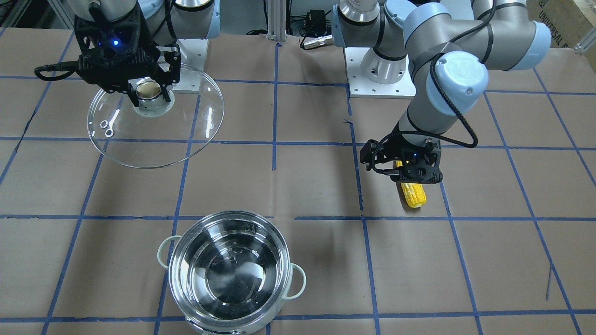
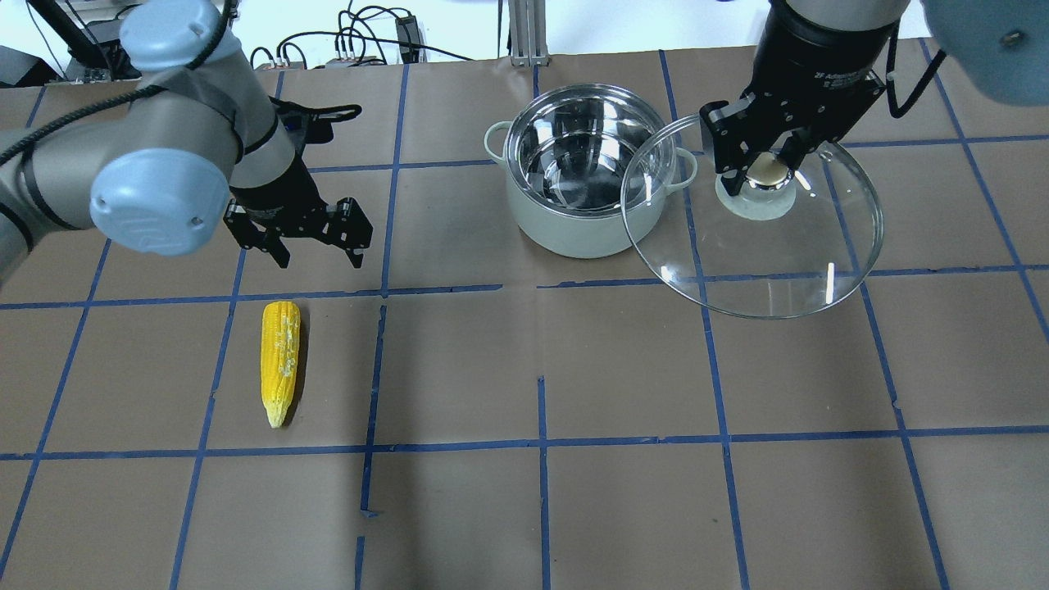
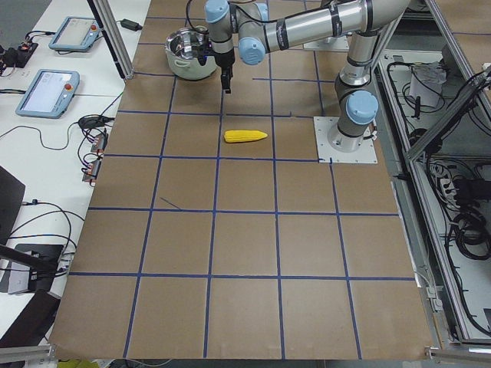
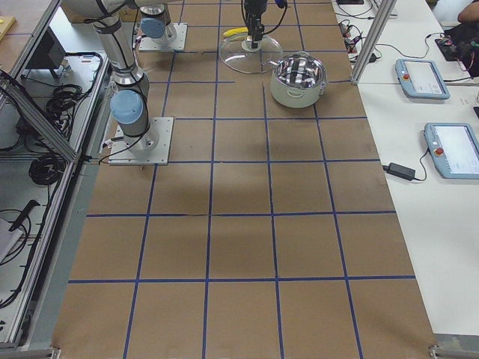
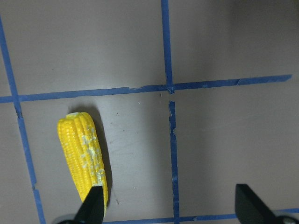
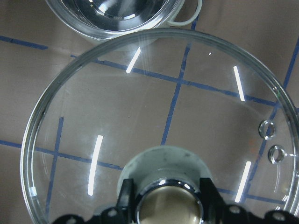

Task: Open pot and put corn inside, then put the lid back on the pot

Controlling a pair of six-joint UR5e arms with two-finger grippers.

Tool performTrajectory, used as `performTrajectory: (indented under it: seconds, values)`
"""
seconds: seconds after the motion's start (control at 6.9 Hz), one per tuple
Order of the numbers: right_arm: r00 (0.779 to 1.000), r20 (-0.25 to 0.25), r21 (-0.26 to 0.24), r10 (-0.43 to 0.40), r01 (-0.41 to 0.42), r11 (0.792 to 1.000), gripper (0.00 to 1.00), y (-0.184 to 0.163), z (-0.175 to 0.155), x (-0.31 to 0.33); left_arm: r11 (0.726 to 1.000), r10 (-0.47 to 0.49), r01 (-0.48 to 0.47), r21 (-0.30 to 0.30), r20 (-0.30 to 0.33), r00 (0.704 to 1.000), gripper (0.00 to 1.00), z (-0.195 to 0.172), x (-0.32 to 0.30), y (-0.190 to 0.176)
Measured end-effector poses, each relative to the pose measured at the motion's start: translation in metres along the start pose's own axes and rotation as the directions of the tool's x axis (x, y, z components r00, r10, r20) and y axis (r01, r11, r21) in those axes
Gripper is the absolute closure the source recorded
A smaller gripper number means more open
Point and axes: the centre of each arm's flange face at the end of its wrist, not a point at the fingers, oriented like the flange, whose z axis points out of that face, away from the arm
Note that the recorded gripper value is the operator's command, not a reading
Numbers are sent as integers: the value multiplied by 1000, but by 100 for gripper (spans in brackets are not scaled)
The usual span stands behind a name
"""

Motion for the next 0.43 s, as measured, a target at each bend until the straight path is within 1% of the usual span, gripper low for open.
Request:
performTrajectory:
  seconds: [0.29,0.43]
  values:
    - [1000,-7,0,14,-14,1000,90,-1,6,8,1000,3,-3,-22,7,1000,0,27,-3,16]
    - [1000,-12,3,18,-18,1000,91,-2,7,10,1000,9,-9,-26,9,1000,0,32,-17,14]
